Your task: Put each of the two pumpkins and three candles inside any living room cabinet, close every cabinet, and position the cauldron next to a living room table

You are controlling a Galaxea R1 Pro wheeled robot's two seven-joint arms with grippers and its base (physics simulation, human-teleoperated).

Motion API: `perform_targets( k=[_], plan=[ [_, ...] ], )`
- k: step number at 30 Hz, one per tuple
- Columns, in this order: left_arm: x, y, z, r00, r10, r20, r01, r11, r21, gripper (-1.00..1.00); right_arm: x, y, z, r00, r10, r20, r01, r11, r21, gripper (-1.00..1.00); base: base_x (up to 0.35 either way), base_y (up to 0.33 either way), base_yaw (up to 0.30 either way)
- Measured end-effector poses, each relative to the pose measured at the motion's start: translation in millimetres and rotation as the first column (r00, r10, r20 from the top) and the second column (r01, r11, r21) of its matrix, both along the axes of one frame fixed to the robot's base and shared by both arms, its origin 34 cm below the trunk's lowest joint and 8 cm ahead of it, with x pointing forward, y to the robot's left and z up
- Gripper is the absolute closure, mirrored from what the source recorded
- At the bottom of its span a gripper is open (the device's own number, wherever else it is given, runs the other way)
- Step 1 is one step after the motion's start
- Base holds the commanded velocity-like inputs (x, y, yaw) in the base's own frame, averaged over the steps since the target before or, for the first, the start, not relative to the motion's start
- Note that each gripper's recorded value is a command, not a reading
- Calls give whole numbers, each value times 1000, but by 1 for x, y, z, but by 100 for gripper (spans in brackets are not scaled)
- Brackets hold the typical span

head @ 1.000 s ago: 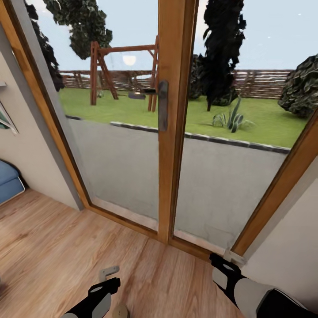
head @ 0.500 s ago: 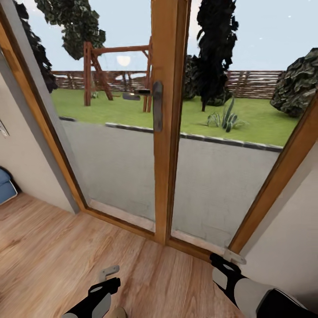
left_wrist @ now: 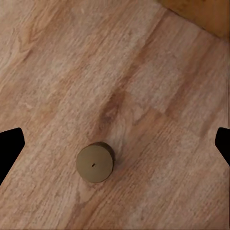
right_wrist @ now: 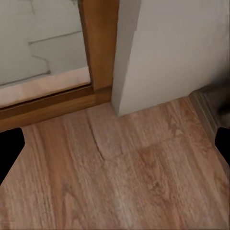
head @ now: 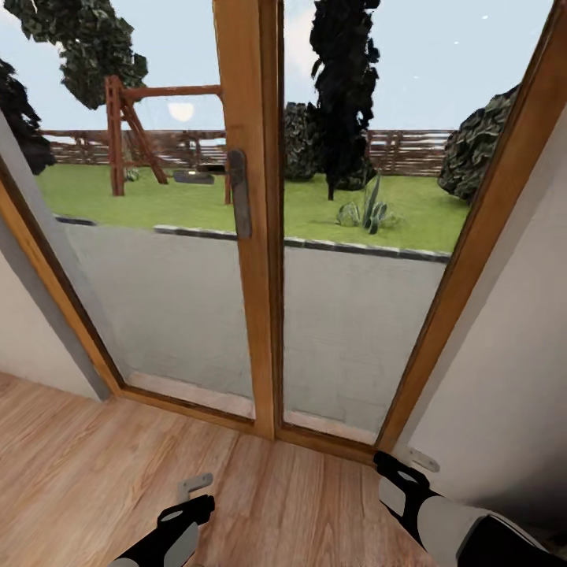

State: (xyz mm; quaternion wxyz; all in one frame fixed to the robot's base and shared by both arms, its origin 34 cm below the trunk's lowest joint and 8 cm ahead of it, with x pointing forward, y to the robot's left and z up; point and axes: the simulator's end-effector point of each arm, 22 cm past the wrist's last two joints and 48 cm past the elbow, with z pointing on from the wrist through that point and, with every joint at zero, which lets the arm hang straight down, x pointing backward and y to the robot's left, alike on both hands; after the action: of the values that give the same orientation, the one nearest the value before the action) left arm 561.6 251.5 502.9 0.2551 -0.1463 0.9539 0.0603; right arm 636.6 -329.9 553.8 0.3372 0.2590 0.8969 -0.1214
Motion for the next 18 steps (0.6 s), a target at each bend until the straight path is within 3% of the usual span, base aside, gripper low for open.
perform_targets(
  k=[4, 18],
  plan=[
    [1, 0, 1, 1000, 0, 3, 0, 1000, 0, -100, 1, 0, 1, 1000, 0, 2, 0, 1000, 0, -100, 0, 56, -161],
    [1, 0, 2, 1000, -1, 4, 1, 1000, 1, -100, 1, 0, 2, 1000, -1, 3, 1, 1000, -1, -100, 25, 54, -8]
  ],
)
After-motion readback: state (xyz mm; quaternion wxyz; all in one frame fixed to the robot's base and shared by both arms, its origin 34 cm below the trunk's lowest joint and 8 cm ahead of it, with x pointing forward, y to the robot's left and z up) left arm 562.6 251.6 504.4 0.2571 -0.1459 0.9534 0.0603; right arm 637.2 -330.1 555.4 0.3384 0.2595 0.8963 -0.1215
